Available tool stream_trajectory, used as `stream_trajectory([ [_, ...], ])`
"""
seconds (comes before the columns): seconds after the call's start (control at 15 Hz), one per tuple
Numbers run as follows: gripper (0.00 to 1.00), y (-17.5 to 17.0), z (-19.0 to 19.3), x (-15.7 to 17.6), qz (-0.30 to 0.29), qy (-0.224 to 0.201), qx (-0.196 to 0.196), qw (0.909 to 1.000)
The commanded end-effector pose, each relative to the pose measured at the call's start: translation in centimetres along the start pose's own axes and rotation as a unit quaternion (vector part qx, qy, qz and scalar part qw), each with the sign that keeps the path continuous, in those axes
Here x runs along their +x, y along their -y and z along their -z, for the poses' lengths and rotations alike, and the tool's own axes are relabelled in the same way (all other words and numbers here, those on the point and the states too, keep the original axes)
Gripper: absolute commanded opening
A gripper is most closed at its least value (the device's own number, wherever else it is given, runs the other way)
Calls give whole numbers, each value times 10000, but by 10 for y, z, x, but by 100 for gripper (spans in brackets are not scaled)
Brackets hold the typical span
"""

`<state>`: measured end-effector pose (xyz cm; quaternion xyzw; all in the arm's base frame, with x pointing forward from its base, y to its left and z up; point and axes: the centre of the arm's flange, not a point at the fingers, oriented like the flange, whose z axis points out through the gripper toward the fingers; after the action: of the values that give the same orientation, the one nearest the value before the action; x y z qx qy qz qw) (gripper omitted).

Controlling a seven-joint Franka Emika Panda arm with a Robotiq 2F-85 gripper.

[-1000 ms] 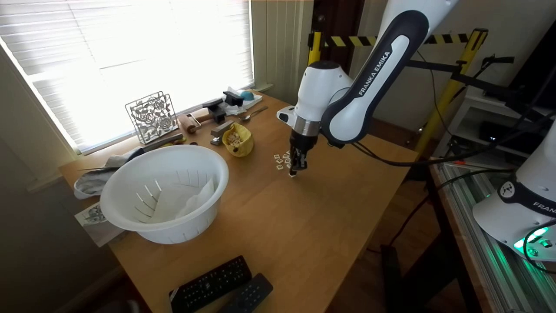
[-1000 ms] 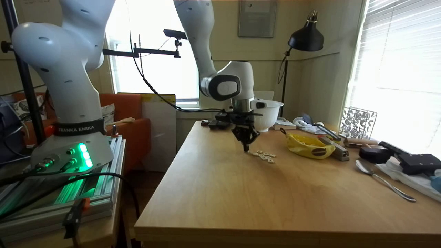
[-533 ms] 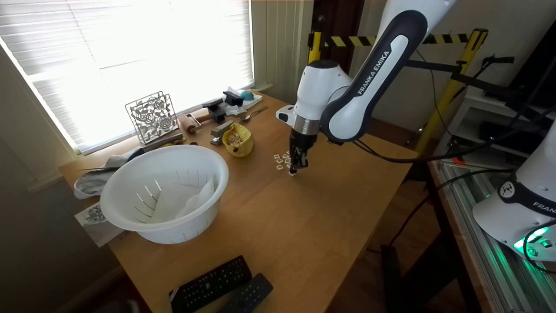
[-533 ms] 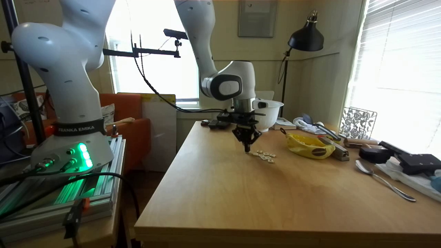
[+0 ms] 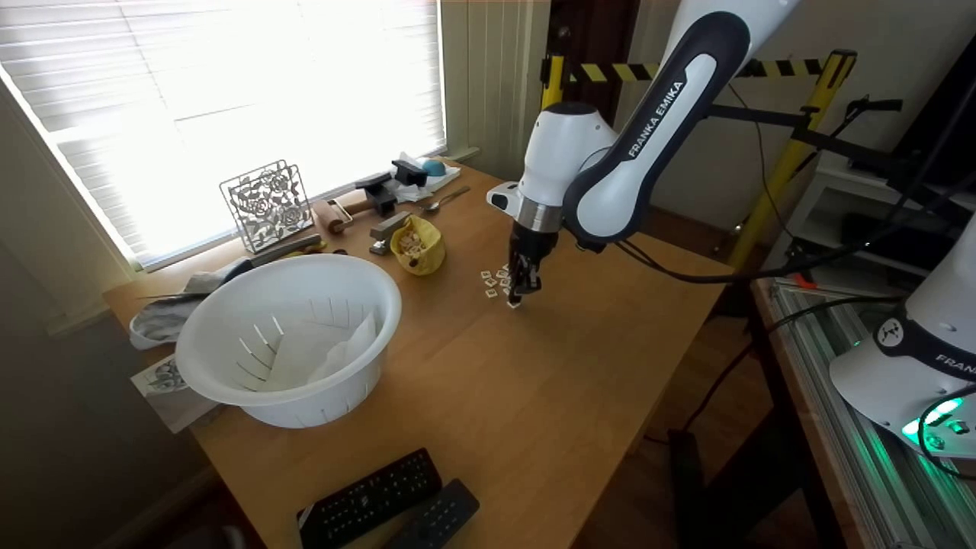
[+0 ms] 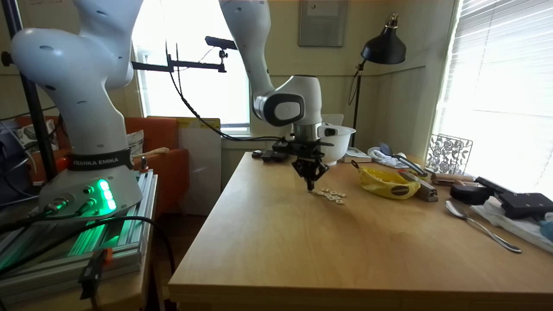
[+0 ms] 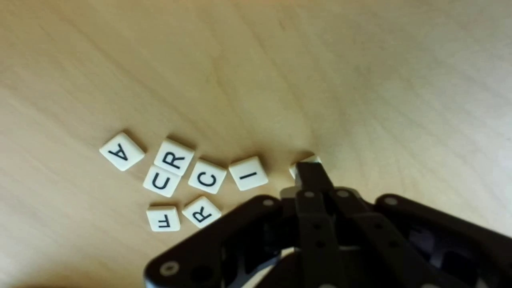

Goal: Create the word 'Mice' with the tiles.

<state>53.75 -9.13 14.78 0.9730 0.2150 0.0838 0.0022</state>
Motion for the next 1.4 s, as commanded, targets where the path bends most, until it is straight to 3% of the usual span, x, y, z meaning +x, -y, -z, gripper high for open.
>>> stream_trajectory([
  [0.0,0,-4,7,-4,-116,-63,87,9999],
  [0.4,0,-12,7,-4,-803,-194,-64,9966],
  [0.87,0,-28,5,-7,-1815,-351,-281,9824],
  [1.33,0,-26,-6,-8,-2248,-410,-202,9733],
])
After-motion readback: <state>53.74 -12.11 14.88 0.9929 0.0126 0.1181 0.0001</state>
